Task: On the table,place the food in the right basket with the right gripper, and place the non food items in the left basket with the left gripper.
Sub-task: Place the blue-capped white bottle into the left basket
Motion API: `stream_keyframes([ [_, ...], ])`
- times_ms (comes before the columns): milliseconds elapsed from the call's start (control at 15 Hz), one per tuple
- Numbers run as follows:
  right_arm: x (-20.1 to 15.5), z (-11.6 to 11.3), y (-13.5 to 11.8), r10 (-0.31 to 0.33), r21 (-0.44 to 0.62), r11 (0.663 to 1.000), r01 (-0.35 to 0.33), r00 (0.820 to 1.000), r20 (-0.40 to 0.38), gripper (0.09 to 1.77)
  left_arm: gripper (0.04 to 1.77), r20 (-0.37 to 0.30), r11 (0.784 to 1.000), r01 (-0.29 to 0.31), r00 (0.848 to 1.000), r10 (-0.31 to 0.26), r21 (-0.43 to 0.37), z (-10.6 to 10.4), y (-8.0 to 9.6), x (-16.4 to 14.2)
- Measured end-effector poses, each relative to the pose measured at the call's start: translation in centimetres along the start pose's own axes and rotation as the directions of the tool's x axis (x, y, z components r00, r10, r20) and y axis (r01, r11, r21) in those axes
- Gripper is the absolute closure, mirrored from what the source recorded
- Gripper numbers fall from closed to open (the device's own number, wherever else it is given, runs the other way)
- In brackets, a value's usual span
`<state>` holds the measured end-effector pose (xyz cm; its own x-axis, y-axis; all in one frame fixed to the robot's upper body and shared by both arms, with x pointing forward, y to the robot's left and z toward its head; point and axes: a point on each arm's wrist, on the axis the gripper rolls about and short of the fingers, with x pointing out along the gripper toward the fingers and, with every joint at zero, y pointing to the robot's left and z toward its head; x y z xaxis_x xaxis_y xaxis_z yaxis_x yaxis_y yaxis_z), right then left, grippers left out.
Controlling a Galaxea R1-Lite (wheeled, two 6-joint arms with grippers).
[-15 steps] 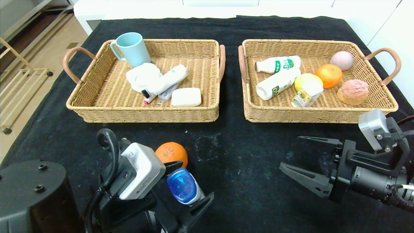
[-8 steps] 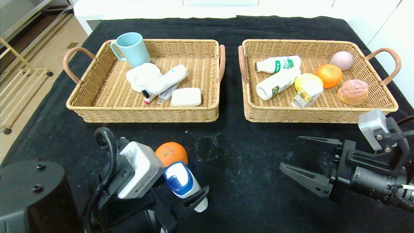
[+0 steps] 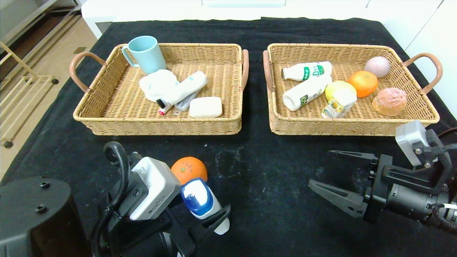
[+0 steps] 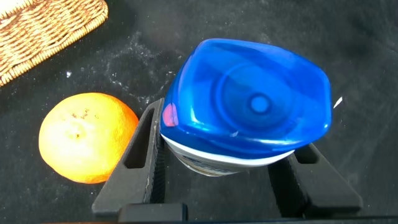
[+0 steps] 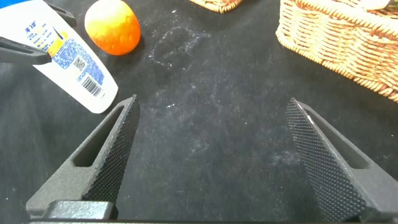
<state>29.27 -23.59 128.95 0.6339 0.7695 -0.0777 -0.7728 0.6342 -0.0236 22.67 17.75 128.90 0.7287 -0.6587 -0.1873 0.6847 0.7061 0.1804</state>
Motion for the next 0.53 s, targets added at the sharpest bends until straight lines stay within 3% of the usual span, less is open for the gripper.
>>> stream_keyframes([
  [533,0.0,-0.07,0.0,0.0,0.001,1.0,0.0,1.0,-0.003,0.15,0.86,0.002,1.0,-0.003,1.0,0.003,-0.002,0.12,0.07,-0.17],
])
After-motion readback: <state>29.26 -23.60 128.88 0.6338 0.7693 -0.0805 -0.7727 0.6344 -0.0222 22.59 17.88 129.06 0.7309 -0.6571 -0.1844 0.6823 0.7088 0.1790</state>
